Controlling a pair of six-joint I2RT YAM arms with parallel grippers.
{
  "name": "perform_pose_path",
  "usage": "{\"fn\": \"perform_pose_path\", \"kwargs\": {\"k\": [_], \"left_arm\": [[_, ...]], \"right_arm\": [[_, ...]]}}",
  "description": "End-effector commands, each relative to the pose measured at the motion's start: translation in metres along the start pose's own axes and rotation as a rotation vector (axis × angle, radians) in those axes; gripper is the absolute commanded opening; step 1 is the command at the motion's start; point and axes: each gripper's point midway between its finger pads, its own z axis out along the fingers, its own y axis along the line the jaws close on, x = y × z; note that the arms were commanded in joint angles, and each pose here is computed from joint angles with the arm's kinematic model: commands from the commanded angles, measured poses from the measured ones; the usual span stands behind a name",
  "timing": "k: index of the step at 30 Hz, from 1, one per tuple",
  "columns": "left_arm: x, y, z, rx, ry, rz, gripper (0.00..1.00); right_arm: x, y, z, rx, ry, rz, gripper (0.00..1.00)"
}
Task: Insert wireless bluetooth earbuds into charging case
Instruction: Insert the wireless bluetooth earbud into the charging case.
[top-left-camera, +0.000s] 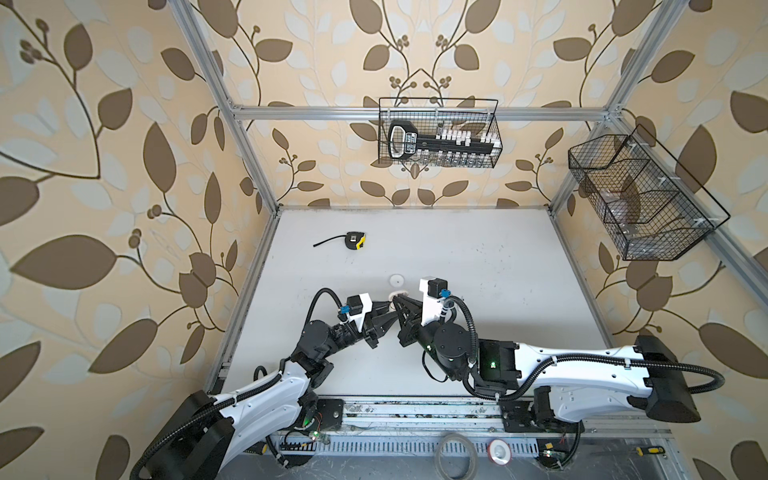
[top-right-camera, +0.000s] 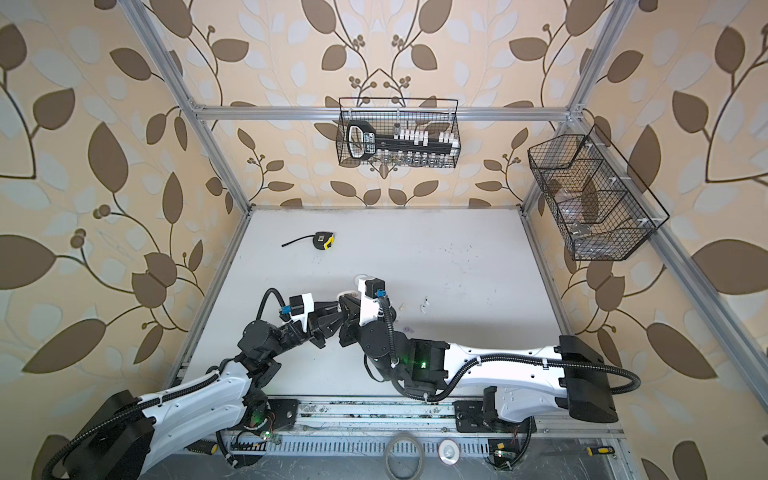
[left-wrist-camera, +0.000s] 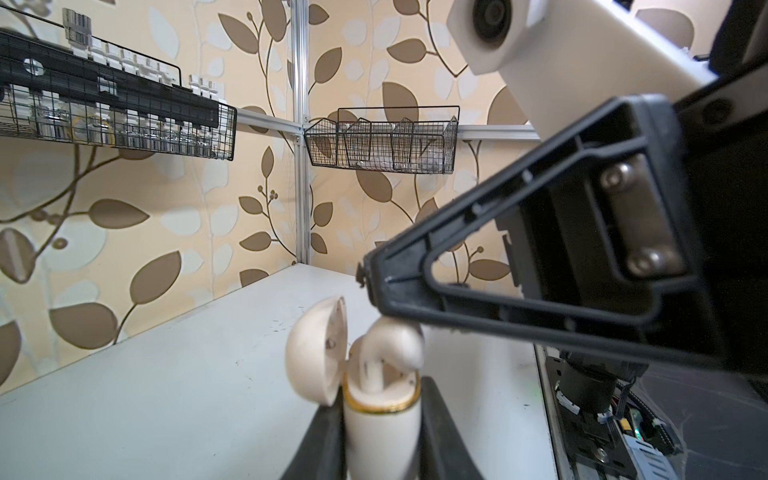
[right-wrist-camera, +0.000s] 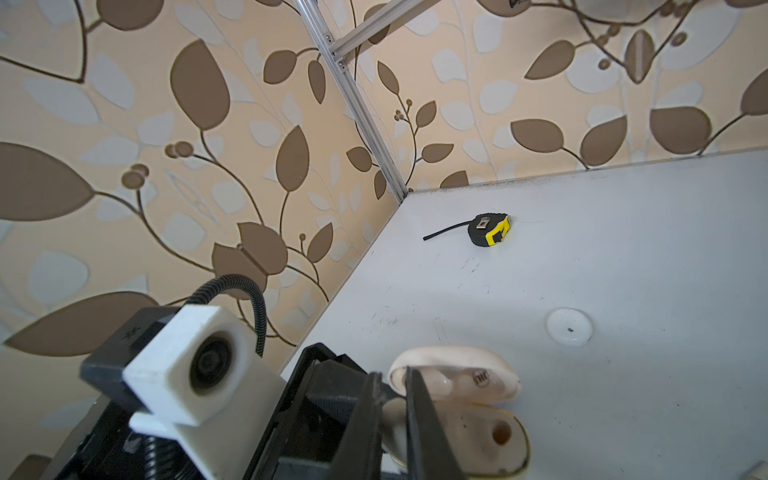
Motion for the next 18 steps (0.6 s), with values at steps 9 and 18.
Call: {"fn": "perform_pose_path", "kwargs": {"k": [9, 18], "left_arm": [[-0.031, -0.013, 0.001, 0.062, -0.103, 0.068, 0.00], [-0.030, -0.014, 0.002, 0.069, -0.100, 0.069, 0.00]], "right_arm": [[0.012, -0.008, 0.003, 0.040, 0.029, -0.030, 0.09], [-0.002, -0.007, -0.007, 0.038, 0.013, -0.077, 0.27]]}}
